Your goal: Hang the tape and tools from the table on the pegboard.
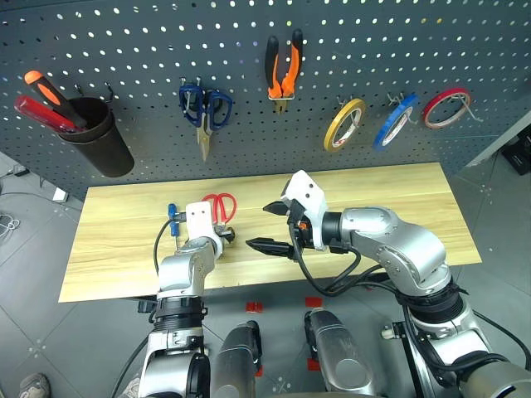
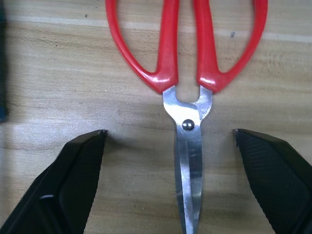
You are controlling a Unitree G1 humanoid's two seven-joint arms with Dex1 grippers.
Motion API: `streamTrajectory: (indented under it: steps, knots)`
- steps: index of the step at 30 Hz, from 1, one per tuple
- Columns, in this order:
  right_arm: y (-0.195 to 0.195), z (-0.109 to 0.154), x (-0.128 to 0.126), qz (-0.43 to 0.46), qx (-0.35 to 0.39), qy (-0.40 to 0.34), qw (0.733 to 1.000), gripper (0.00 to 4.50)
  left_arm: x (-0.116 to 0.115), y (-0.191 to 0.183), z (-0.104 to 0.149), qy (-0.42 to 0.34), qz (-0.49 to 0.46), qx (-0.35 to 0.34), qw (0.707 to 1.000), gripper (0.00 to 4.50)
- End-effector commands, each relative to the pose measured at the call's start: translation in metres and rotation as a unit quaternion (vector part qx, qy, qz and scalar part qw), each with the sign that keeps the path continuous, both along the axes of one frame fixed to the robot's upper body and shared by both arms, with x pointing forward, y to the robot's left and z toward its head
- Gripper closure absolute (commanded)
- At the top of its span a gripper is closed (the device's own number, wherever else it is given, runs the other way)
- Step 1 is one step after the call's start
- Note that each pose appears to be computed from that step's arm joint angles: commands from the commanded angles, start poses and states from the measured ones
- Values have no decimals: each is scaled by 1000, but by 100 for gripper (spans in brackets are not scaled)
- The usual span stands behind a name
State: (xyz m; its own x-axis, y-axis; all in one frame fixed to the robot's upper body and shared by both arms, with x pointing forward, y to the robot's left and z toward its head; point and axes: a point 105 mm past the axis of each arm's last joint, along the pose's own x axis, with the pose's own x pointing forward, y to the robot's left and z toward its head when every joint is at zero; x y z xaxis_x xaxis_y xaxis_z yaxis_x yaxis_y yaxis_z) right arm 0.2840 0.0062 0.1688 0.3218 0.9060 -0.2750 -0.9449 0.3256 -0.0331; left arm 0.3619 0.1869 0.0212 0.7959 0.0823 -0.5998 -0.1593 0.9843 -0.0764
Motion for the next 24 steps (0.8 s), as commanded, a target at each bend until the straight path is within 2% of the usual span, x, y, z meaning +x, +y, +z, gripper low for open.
streamTrajectory:
  steps: [1,9,11,19,24]
  knots:
    - [1,16,-3,-2,19,-14,1000,0,-18,-3,-37,69,-13,-16,997,125]
    - [-4,16,5,-31,19,6,999,0,-19,1,-45,89,-51,17,995,376]
    - [-4,16,6,-34,21,6,999,0,-20,3,-46,90,-53,21,994,421]
    - [-3,22,6,-35,28,-15,999,0,-29,7,-39,60,-67,21,996,420]
    - [-10,41,10,-61,53,-105,991,0,-50,-1,-17,2,-131,47,990,420]
